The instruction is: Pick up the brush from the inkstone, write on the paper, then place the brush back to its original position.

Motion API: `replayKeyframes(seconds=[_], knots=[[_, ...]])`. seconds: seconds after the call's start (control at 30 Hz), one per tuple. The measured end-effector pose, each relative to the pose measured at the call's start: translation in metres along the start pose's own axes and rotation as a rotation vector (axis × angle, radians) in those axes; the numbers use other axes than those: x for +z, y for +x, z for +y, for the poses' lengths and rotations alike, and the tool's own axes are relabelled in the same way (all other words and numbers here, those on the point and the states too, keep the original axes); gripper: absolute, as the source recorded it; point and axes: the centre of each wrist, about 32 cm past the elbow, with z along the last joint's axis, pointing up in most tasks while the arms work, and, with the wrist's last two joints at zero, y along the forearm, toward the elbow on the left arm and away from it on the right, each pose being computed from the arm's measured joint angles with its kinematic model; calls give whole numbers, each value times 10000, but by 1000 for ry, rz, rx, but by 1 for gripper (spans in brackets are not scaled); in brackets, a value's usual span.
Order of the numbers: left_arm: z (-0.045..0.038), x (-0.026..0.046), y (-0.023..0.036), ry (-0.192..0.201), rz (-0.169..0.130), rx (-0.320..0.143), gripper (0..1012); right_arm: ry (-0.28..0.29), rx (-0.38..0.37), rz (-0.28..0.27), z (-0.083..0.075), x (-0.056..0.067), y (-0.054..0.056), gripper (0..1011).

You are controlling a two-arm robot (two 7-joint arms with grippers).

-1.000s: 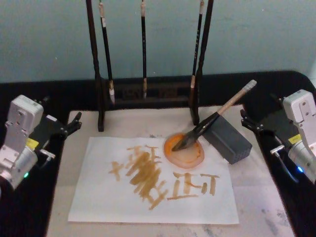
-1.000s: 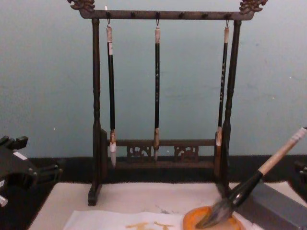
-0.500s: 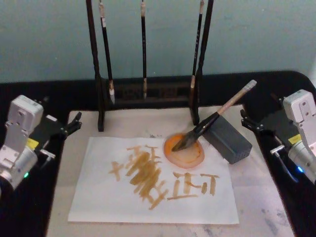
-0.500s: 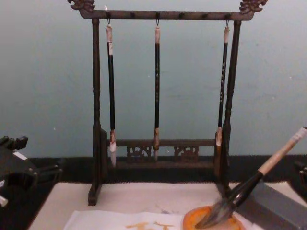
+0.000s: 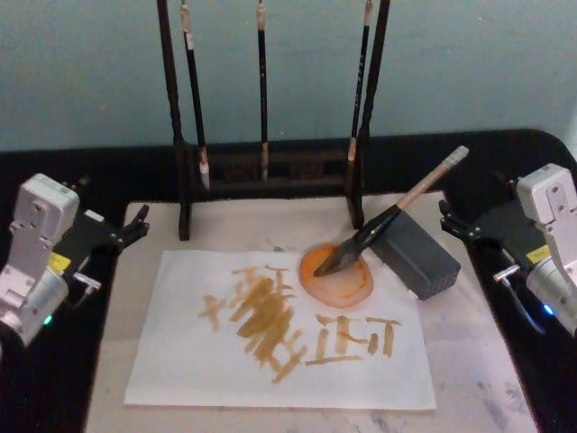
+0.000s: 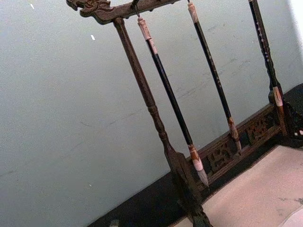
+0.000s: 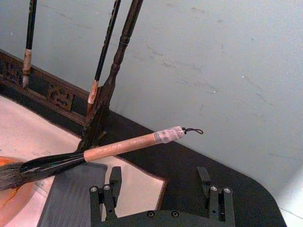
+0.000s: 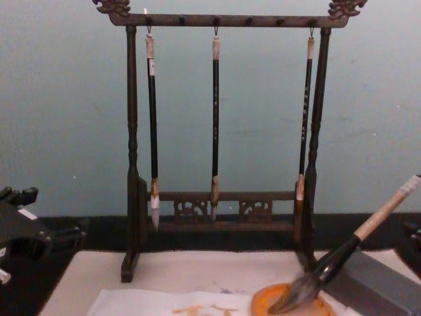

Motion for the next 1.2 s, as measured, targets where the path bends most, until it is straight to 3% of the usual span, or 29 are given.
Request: replayKeyframes(seconds=[0.73, 1.03, 1.2], knots=[[0, 0, 0, 0, 0, 0, 1010, -1, 12, 13, -20, 14, -8, 1000], [0, 0, 0, 0, 0, 0, 1010, -17, 41, 122, -91, 88, -34, 1000], [0, 0, 0, 0, 0, 0, 1010, -29, 63, 253, -124, 156, -38, 1000]])
